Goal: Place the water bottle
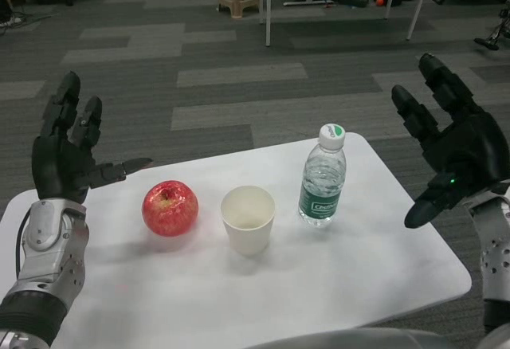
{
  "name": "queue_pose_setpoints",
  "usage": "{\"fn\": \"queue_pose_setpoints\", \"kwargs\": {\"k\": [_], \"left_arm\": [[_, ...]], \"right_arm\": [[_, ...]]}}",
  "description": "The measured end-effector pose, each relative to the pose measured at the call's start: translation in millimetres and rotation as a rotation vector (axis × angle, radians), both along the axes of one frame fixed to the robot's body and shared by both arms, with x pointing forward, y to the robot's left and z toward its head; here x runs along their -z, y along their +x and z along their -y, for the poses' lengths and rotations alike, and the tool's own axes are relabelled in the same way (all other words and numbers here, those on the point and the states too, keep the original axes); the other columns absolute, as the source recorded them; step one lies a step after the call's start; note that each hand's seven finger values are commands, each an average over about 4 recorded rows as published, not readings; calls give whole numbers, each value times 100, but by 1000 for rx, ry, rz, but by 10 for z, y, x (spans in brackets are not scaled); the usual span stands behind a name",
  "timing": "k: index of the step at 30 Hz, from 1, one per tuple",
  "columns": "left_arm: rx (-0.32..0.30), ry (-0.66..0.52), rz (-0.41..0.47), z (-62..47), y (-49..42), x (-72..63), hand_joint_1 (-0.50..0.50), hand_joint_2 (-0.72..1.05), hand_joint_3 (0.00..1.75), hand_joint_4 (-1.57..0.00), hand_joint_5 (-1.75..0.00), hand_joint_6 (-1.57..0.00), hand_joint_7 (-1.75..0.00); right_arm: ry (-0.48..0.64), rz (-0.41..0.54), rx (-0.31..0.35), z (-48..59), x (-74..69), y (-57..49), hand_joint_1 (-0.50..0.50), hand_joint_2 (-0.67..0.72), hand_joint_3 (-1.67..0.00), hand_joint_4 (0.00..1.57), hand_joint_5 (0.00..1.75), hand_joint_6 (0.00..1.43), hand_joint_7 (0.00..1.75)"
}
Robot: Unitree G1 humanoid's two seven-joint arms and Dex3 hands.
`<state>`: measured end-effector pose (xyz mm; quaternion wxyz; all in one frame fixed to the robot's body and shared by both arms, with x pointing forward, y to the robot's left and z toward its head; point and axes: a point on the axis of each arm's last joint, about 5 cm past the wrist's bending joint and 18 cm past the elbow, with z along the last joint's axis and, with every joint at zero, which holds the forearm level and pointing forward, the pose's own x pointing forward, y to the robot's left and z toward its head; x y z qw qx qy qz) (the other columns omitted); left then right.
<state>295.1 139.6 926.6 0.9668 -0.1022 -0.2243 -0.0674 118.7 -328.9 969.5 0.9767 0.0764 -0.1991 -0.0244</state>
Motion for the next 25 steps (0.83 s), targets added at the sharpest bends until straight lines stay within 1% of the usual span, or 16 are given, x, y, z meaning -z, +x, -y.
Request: {"fn": "queue_pose_setpoints", "kwargs": {"k": [3,7,9,13,17,21,25], "left_arm": [[-2,0,0,-5,1,-1,-50,25,9,-30,0,-28,0],[-3,-1,1,-8,1,-2,-50,25,9,-30,0,-27,0],[-3,-1,1,-8,1,-2,-50,25,9,-30,0,-27,0],[-3,-1,1,-9,1,-2,-50,25,9,-30,0,-27,0],[-4,-3,6,-10,2,-11,-50,25,9,-30,0,-26,0],[-7,-10,17,-17,4,-31,-50,25,9,-30,0,-26,0],[-20,-19,26,-44,8,-49,-50,25,9,-30,0,-26,0]], "right_arm": [[-9,15,11,-18,-45,-5,-42,15,0,0,0,0,0],[-32,47,65,-60,-151,-35,-42,9,0,0,0,0,0],[-39,56,80,-70,-178,-45,-42,9,0,0,0,0,0],[-48,63,105,-75,-205,-62,-42,3,0,0,0,0,0],[-63,68,122,-97,-231,-68,-42,3,0,0,0,0,0],[-76,71,123,-129,-236,-51,-42,3,0,0,0,0,0],[-102,60,122,-178,-235,19,-42,3,0,0,0,0,0]]}}
